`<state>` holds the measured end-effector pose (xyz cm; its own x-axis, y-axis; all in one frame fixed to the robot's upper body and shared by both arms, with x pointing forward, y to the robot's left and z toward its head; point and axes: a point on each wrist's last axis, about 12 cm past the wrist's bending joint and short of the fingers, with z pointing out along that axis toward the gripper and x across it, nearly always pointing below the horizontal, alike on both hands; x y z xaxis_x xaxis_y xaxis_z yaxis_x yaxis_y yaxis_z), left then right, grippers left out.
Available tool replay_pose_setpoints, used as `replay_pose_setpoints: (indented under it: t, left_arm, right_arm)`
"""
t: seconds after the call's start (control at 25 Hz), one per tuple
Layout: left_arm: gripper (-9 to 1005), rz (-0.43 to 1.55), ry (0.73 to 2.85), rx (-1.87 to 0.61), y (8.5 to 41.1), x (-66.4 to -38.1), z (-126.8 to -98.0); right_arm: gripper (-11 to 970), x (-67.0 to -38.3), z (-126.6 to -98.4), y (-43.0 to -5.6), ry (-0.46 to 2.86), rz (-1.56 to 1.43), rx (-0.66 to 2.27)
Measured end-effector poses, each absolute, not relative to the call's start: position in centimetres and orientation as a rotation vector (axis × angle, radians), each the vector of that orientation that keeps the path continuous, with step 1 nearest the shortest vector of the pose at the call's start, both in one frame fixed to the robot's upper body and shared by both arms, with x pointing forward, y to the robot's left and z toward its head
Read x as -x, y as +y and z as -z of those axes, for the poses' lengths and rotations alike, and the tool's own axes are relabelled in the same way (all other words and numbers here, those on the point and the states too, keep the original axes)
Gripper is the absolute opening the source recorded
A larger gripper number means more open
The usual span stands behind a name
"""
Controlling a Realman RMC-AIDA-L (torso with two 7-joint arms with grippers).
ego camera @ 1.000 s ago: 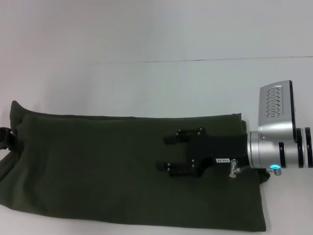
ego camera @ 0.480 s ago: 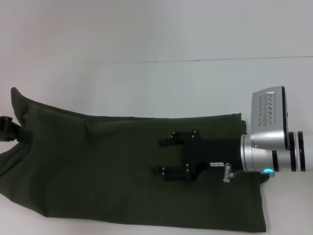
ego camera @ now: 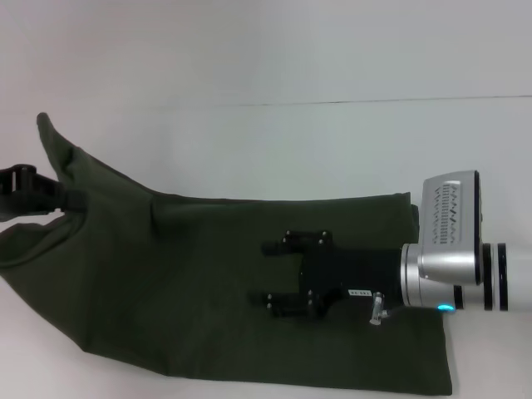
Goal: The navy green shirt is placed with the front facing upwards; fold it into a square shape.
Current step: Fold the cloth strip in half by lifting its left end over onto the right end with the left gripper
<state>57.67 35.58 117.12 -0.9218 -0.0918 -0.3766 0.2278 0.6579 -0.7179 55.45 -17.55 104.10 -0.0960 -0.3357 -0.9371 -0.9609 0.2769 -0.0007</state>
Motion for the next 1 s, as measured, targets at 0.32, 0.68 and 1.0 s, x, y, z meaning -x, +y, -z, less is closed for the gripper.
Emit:
replay_pose_setpoints:
  t: [0.32,0.68,1.0]
  left_arm:
    - [22,1.381,2.384,-0.096,33.9,-57.5,-117.0]
    - [22,1.559,2.239,-0.11,32.2,-57.4,-117.2]
    - [22,1.652,2.167,-0.126,30.4,-57.2,-116.5]
  right_arm:
    - [777,-54.7,-103.2,-17.1,1.58,-0.799,1.274]
    - [777,-53.8,-102.6,-15.9,1.493,-0.753,1.276]
    - [777,-53.6,-101.7,-14.5,1.506,-0.677,1.267]
